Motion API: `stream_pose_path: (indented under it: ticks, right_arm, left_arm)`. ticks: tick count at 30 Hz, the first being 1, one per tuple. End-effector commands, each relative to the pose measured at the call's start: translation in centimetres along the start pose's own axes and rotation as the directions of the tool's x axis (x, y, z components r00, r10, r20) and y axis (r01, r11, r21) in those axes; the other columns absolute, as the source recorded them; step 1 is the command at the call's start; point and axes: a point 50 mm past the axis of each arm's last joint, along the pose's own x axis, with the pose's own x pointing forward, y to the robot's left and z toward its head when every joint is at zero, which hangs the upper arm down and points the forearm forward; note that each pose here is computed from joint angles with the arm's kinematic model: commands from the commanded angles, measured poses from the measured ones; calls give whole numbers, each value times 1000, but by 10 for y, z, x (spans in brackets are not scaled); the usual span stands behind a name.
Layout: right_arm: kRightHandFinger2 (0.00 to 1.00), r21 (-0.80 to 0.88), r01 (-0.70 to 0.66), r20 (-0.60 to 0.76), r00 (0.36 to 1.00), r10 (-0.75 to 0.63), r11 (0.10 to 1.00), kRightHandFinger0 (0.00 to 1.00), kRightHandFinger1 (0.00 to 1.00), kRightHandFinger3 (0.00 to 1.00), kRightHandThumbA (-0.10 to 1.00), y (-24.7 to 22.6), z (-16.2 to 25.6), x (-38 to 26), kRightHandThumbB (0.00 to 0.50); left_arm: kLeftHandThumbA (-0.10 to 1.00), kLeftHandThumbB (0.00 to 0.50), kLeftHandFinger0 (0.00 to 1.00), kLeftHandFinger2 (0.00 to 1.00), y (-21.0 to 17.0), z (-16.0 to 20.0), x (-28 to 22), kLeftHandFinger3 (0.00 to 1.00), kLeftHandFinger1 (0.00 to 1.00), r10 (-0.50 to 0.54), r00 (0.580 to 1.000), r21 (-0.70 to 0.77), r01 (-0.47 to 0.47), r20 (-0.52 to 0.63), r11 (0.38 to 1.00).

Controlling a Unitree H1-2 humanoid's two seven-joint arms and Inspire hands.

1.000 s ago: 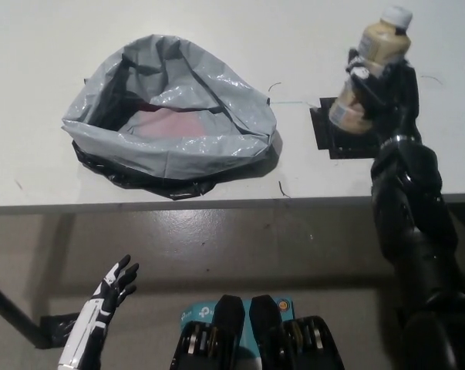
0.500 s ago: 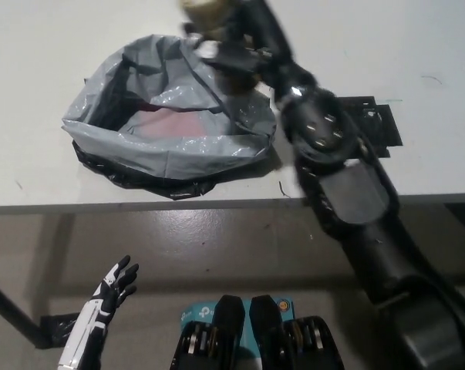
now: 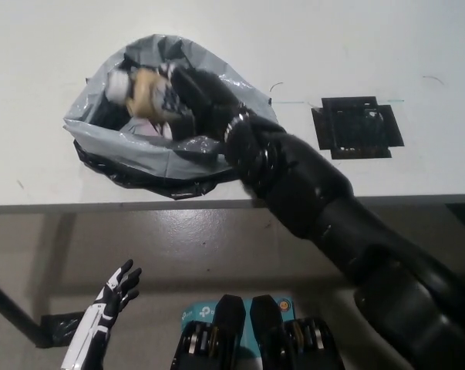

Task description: Use the right hand to pick up a bottle of protein shake and place it into a plastic bag on the left side

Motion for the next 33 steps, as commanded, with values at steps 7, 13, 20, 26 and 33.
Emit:
stream_pose_path:
  ticks: [7,13,20,26,33]
  right_arm:
    - [1000,-281,-93,-39,996,85,955,1000,1000,1000,522,-33,33,27,330]
    - [1000,-210,-102,-59,994,91,972,1000,1000,1000,717,-43,19,24,416]
    - [1000,-98,-58,-4,998,58,994,1000,1000,1000,804,-62,32,27,411]
    - [1000,-45,-24,58,998,27,999,1000,1000,1000,870,-73,48,28,422]
    - [1000,137,120,256,955,-152,983,1000,1000,1000,946,-155,72,1,452]
  left_arm:
    - [1000,276,1000,1000,0,18,2,1000,1000,-35,995,41,32,88,999]
    - [1000,283,1000,1000,-1,20,6,1000,1000,-52,994,66,46,91,997]
    - [1000,295,1000,1000,-3,23,11,1000,1000,-55,994,70,49,90,996]
    - [1000,270,1000,1000,-4,24,9,1000,1000,-48,995,67,42,90,997]
    - [1000,277,1000,1000,-10,25,14,1000,1000,-50,993,52,45,104,998]
